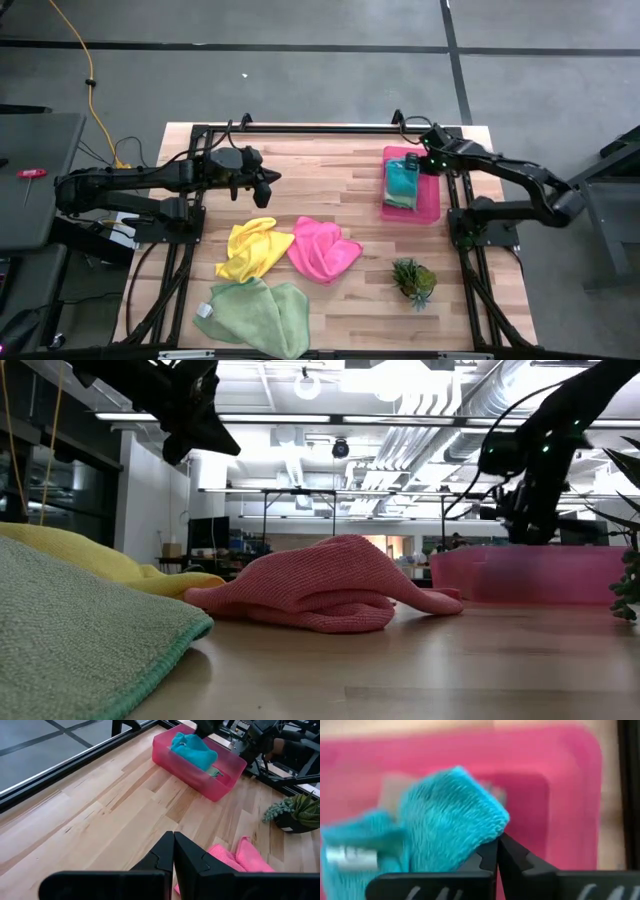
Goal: Fold microfiber towels
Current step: Put the folded blue microfiber cloth into the red bin
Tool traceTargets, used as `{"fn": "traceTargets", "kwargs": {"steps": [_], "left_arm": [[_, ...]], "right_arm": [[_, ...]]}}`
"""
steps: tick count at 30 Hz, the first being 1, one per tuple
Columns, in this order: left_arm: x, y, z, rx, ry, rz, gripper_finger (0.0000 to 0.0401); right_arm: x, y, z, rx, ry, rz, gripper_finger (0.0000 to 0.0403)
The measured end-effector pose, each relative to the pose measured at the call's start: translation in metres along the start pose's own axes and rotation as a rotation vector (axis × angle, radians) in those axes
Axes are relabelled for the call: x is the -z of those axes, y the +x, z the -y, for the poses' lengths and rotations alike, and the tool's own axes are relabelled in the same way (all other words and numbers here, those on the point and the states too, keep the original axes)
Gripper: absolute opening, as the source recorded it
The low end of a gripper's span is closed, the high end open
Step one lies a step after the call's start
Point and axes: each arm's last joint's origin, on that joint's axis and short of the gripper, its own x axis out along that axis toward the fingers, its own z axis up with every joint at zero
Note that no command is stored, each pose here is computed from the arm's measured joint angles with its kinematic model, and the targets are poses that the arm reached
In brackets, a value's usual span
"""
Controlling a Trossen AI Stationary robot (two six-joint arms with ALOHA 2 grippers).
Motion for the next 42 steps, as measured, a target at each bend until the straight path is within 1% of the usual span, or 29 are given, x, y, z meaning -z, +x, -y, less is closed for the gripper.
{"fn": "traceTargets", "kwargs": {"steps": [2, 5, 7, 13, 16, 18, 21, 23, 26, 29, 31, 33, 37, 42], "left_arm": [[0.000, 0.000, 0.000, -0.002, 0.000, -0.003, 0.0000], [0.001, 0.000, 0.000, -0.003, 0.001, -0.010, 0.0000], [0.001, 0.000, 0.000, -0.004, -0.003, -0.012, 0.0000], [0.002, 0.000, -0.001, -0.006, 0.003, -0.016, 0.0000], [0.002, 0.000, -0.001, -0.007, 0.005, -0.015, 0.0000], [0.002, 0.000, -0.001, -0.008, 0.005, -0.015, 0.0000], [0.002, 0.000, -0.001, -0.008, 0.005, -0.015, 0.0000], [0.002, 0.000, -0.001, -0.008, 0.005, -0.015, 0.0000], [0.001, 0.000, -0.001, -0.008, 0.005, -0.014, 0.0000], [0.002, 0.000, -0.001, -0.009, 0.005, -0.014, 0.0000], [0.001, 0.000, -0.001, -0.009, 0.005, -0.014, 0.0000], [0.001, 0.000, -0.001, -0.009, 0.005, -0.014, 0.0000], [0.002, 0.000, -0.001, -0.009, 0.005, -0.014, 0.0000], [0.001, 0.000, -0.001, -0.009, 0.004, -0.014, 0.0000]], "right_arm": [[-0.005, 0.006, -0.005, -0.017, 0.003, 0.044, 0.0000], [-0.013, 0.010, -0.013, -0.079, 0.008, 0.110, 0.0000], [-0.015, 0.012, -0.014, -0.087, 0.012, 0.124, 0.0000], [-0.011, 0.013, -0.003, 0.002, -0.007, 0.055, 0.0000], [-0.009, 0.006, 0.003, 0.037, -0.015, 0.056, 0.0000], [-0.009, -0.002, 0.006, 0.033, -0.015, 0.077, 0.0000], [-0.009, -0.017, 0.007, -0.014, -0.001, 0.142, 0.0000], [-0.009, -0.028, 0.007, -0.068, 0.006, 0.203, 0.0000], [-0.012, -0.042, 0.003, -0.195, -0.026, 0.273, 0.0000], [-0.015, -0.048, -0.004, -0.345, -0.073, 0.276, 0.0000], [-0.016, -0.045, -0.007, -0.389, -0.088, 0.234, 0.0000], [-0.015, -0.037, -0.010, -0.372, -0.096, 0.195, 0.0000], [-0.012, -0.012, -0.013, -0.256, -0.125, 0.101, 0.0000], [-0.009, 0.014, -0.014, -0.169, -0.127, -0.008, 0.0000]]}}
